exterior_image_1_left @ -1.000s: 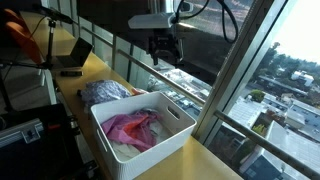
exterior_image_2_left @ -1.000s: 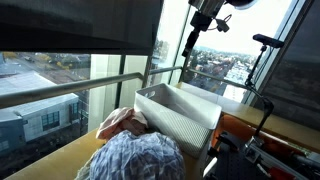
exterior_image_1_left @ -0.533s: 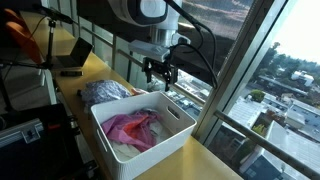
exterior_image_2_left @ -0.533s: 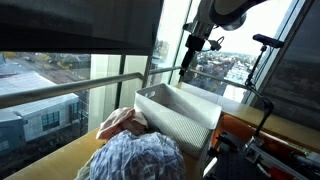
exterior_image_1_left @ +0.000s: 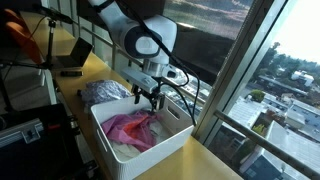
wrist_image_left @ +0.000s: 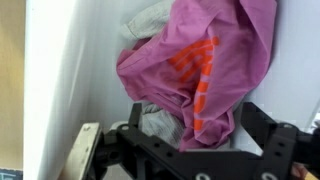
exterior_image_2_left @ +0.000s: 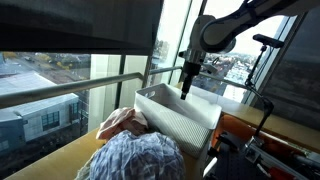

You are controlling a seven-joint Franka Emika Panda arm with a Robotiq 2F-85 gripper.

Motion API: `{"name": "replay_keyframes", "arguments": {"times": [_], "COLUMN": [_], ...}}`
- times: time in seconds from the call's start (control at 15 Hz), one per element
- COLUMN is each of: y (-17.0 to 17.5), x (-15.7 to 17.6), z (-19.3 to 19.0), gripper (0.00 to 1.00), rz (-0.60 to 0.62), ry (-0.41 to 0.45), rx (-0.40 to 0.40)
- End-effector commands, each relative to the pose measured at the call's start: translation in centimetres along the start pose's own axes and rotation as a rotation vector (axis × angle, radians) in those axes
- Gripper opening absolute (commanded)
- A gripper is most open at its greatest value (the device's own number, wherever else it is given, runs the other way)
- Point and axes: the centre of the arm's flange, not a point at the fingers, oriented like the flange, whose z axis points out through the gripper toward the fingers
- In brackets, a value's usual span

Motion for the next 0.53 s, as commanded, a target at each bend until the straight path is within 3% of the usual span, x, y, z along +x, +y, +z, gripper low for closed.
{"name": "replay_keyframes", "arguments": {"times": [0.0, 0.47], "y": [0.2, -1.0], "x": [-0.9, -0.9], "z": [3.3, 9.7], "gripper": [1.0, 1.0], "rz": [-0.015, -0.071], "ry": [-0.019, -0.055], "rx": [0.026, 0.012]}}
